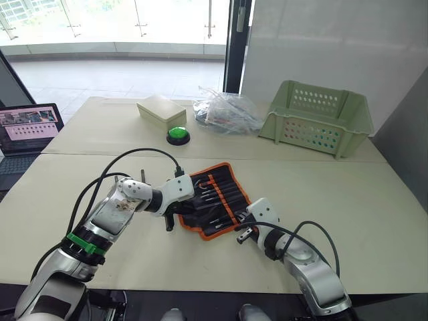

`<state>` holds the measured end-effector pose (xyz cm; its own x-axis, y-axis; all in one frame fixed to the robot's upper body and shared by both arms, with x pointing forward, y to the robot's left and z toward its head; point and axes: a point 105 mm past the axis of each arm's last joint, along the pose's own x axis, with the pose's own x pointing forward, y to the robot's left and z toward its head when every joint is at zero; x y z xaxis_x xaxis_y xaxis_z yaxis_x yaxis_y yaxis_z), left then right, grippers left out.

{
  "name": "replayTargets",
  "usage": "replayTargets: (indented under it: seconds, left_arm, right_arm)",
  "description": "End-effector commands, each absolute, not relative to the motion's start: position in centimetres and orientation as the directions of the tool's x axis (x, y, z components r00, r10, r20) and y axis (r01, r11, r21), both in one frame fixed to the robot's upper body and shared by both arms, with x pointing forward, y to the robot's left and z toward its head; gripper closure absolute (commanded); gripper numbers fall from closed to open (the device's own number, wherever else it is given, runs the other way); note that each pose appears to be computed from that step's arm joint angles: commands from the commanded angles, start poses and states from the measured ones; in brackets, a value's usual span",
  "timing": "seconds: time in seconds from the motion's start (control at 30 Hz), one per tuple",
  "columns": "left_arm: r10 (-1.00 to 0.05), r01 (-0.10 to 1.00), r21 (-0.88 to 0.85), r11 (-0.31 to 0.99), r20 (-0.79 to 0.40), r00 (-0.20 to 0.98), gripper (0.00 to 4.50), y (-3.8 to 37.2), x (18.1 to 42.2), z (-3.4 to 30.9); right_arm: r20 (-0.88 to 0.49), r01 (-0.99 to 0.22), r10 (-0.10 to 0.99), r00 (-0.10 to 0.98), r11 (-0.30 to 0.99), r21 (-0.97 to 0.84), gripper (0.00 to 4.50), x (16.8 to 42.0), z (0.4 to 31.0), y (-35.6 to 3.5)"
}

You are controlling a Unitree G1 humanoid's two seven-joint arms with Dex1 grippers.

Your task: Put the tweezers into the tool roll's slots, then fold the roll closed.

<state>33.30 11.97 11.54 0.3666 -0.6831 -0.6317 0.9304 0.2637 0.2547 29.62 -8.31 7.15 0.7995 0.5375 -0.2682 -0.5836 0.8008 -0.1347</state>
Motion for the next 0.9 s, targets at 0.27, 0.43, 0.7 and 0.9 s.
replayTargets:
  seconds: [0.27,0.43,0.7,0.9]
  left_arm:
    - [-0.664,0.920,0.293,0.259,-0.638,0.390,4.47,12.6,33.5,12.7]
    - [-0.656,0.917,0.301,0.262,-0.642,0.397,4.47,12.5,33.8,12.5]
    - [-0.664,0.921,0.309,0.239,-0.640,0.387,4.47,11.5,34.2,12.8]
    - [-0.650,0.928,0.308,0.212,-0.664,0.369,4.47,11.1,34.6,12.7]
  right_arm:
    - [-0.384,-0.574,0.501,0.775,0.813,-0.096,4.50,28.7,4.2,-9.1]
    - [-0.383,-0.576,0.505,0.774,0.812,-0.093,4.50,28.8,4.2,-9.0]
    - [-0.381,-0.579,0.509,0.772,0.811,-0.089,4.50,28.8,4.2,-8.7]
    - [-0.377,-0.577,0.509,0.774,0.812,-0.087,4.50,28.8,4.3,-8.6]
